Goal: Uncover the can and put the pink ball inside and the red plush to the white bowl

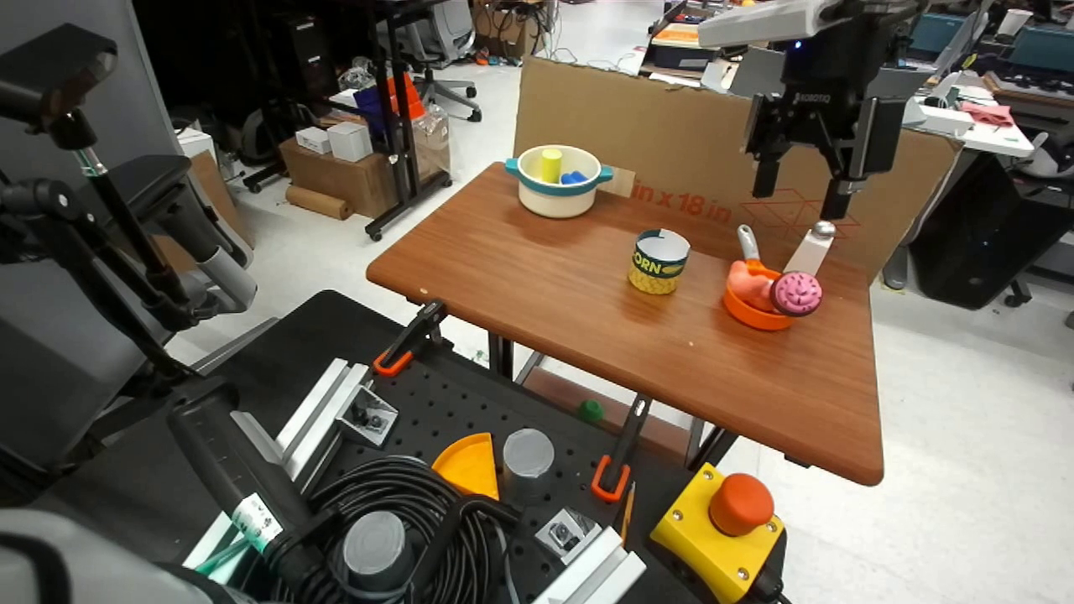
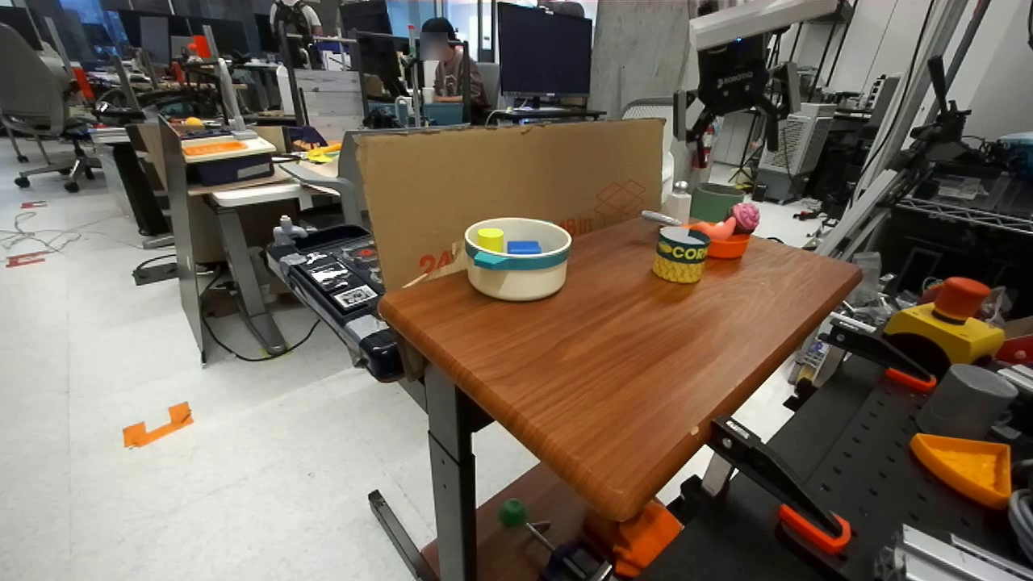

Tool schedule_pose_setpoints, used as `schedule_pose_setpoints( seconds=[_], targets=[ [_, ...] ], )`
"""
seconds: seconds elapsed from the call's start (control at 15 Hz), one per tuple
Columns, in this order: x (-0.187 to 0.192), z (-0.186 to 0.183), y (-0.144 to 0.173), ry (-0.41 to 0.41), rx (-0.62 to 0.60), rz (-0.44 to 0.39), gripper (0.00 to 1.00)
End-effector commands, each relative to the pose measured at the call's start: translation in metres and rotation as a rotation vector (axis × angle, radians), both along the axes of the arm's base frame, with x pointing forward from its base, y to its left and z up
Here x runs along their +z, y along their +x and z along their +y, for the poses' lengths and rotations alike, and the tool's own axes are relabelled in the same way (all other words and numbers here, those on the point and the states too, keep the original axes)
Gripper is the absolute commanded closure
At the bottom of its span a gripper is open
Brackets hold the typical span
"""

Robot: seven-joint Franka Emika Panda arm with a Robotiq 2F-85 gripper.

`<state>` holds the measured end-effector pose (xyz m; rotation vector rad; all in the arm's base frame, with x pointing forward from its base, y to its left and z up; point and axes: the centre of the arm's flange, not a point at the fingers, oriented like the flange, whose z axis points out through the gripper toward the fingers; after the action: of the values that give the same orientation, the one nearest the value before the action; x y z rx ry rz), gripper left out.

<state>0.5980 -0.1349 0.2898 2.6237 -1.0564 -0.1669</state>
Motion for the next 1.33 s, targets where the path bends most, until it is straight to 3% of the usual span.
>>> schedule_pose_setpoints(
  seconds=[0.0,0.33,1.27],
  targets=[
    [-0.009,0.017,-0.019,-0.032,0.102,-0.055,0.00],
    [-0.018,0.029,-0.023,-0.008,0.144,-0.065,0.00],
    [0.044,-0.019,-0.026,0.084,-0.067,-0.183,0.00]
  ],
)
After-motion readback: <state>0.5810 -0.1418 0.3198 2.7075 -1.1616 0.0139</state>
